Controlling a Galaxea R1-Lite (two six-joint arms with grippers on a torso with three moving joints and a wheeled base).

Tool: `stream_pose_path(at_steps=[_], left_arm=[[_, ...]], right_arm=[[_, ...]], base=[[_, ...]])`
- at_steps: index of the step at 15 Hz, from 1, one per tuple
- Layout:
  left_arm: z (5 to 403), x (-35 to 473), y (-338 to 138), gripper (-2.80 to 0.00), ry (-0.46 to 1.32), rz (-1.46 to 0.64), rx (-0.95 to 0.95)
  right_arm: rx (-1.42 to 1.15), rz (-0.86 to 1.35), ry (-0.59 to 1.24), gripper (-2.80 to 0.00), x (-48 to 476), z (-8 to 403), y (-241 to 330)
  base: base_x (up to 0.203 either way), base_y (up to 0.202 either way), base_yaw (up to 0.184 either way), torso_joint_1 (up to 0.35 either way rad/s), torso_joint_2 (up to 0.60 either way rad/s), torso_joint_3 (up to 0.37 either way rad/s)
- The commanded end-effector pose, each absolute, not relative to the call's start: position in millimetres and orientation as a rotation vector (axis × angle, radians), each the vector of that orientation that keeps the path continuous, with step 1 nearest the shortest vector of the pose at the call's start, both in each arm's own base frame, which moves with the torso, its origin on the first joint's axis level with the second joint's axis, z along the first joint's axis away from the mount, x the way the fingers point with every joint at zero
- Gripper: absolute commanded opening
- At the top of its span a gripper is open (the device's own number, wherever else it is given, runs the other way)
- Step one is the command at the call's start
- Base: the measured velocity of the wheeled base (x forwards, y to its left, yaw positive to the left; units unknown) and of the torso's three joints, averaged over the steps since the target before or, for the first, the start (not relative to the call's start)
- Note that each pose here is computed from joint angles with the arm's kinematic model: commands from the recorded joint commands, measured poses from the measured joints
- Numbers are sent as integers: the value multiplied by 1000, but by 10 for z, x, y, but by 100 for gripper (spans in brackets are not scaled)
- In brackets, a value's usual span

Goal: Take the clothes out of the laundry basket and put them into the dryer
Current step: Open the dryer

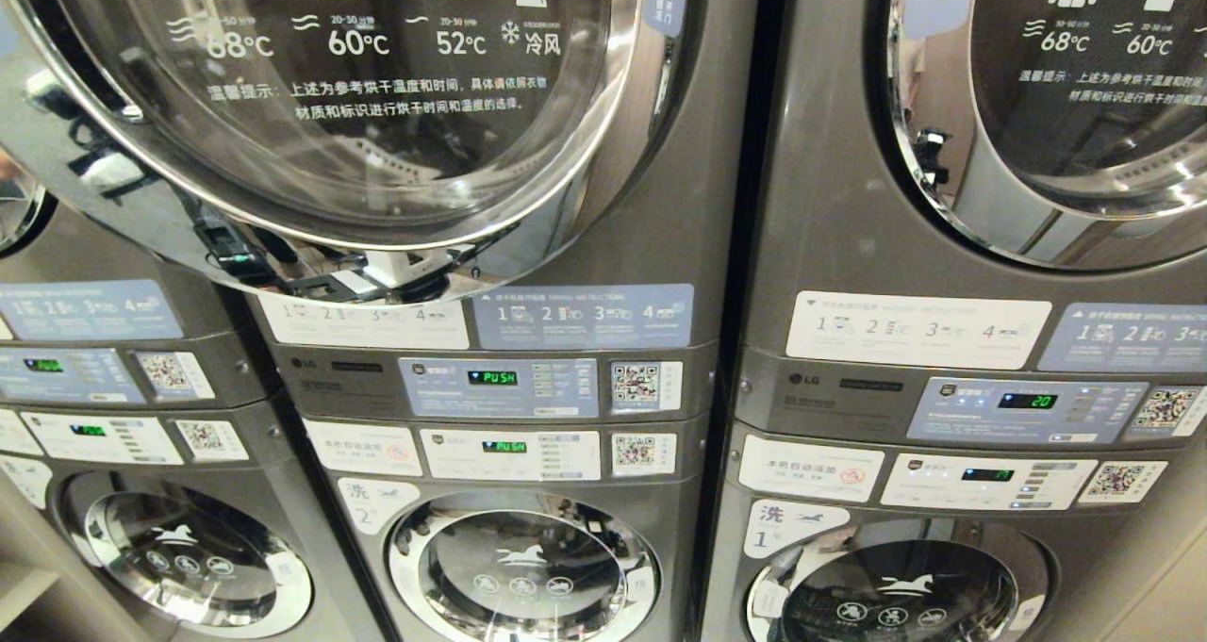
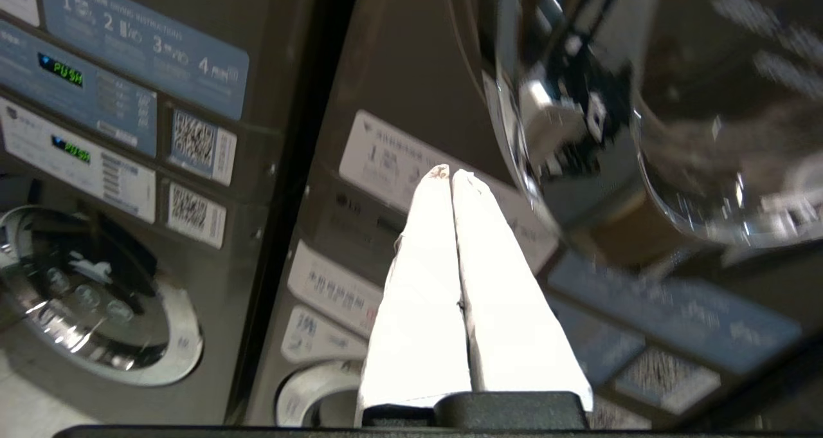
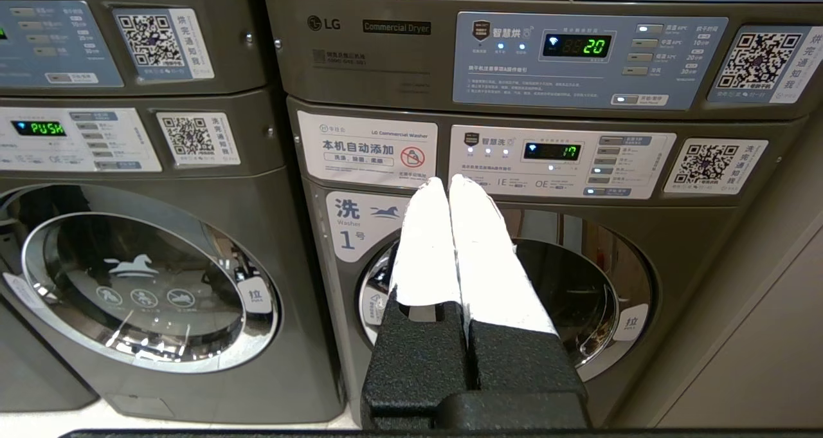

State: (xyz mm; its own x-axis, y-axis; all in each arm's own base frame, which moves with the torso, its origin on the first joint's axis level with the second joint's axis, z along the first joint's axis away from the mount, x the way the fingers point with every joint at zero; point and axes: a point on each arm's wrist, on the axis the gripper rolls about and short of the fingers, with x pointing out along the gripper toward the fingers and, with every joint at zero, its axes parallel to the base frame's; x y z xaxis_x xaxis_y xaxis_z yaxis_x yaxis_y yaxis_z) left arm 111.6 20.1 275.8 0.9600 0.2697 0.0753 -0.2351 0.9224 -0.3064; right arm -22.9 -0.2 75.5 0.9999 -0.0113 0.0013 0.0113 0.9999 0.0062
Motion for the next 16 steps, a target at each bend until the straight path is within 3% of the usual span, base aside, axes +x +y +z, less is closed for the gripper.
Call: stream_pose_path(at_steps=[1, 4, 7, 16], left_arm=[[2666, 1674, 532, -280, -67, 274, -320], [2734, 1669, 1005, -280, -112, 52, -334], [2821, 1586, 1096, -280, -119, -126, -400], [2802, 2265, 1360, -280, -240, -300, -279]], right_arm=[[6, -11, -2, -280, -229, 754, -2], [6, -11, -2, -280, -230, 757, -2], [6, -12, -2, -280, -230, 757, -2], [5, -12, -2, -280, -230, 757, -2]], base=[[0, 0, 0, 0, 0, 0], [0, 0, 0, 0, 0, 0], [0, 0, 0, 0, 0, 0], [0, 0, 0, 0, 0, 0]])
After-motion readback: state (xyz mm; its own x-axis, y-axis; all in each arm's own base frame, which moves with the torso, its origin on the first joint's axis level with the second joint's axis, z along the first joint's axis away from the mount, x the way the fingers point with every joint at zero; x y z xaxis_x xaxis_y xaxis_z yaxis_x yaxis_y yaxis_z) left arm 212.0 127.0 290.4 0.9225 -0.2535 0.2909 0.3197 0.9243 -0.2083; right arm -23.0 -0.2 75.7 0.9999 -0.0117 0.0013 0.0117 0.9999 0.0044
